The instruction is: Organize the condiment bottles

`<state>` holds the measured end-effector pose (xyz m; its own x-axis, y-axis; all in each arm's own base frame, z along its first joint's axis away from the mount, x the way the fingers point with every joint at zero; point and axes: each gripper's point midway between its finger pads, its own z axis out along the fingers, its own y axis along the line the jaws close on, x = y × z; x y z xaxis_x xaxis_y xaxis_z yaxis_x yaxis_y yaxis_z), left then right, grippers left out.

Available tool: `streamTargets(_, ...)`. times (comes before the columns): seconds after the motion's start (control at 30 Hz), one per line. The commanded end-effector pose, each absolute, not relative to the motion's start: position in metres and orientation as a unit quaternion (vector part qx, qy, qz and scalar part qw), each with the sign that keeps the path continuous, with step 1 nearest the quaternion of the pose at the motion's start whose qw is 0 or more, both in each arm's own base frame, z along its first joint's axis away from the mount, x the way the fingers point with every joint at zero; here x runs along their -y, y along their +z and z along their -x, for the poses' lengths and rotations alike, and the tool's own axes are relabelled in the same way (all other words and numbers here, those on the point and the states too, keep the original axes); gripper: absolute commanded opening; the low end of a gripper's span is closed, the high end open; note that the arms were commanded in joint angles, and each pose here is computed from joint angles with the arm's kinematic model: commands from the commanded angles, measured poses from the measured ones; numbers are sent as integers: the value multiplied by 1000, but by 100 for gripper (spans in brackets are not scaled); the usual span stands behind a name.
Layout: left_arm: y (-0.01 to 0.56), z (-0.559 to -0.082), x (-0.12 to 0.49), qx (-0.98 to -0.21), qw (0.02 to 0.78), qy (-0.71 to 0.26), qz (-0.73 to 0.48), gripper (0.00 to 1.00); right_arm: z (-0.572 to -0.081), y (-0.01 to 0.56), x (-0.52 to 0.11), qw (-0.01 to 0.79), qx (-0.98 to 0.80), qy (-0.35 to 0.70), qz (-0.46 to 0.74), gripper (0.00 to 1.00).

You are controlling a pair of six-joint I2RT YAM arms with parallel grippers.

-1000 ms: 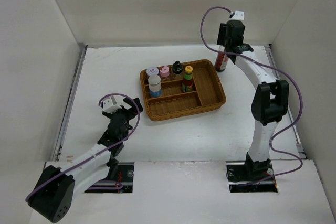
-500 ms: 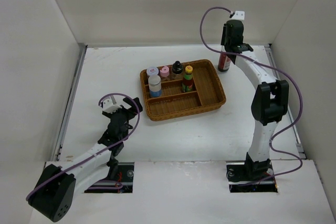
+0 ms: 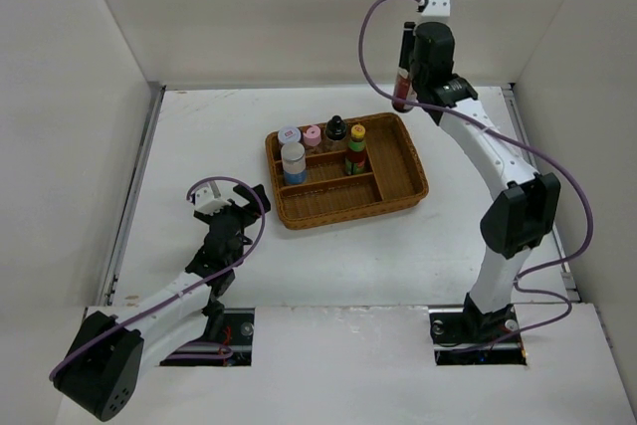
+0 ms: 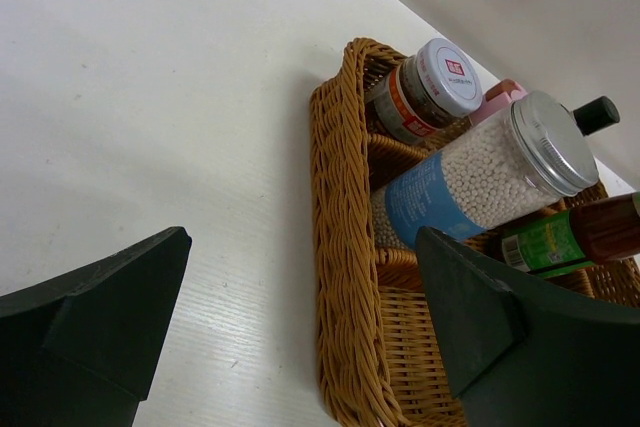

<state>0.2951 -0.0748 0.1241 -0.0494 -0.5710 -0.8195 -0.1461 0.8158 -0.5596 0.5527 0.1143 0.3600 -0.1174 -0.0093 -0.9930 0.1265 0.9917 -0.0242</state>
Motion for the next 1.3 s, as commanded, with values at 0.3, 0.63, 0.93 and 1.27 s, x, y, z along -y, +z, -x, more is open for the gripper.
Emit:
streamTargets(0.3,136,-299,78,-690,650,-185,259,100,-542,393,-178,722,-691,22,-28,30)
streamTargets(0.63,135,-299,79,-690,650,-186,258,100,-550,340,-187,697,-716,30,-29,30)
streamTargets(0.93,133,-300,79,-693,648,-183,258,100,-554,336,-187,700,-713,34,-34,30)
streamTargets(1.27,133,-300,79,-693,648,-183,258,100,-560,304,-182,689,-723,24,-35,32)
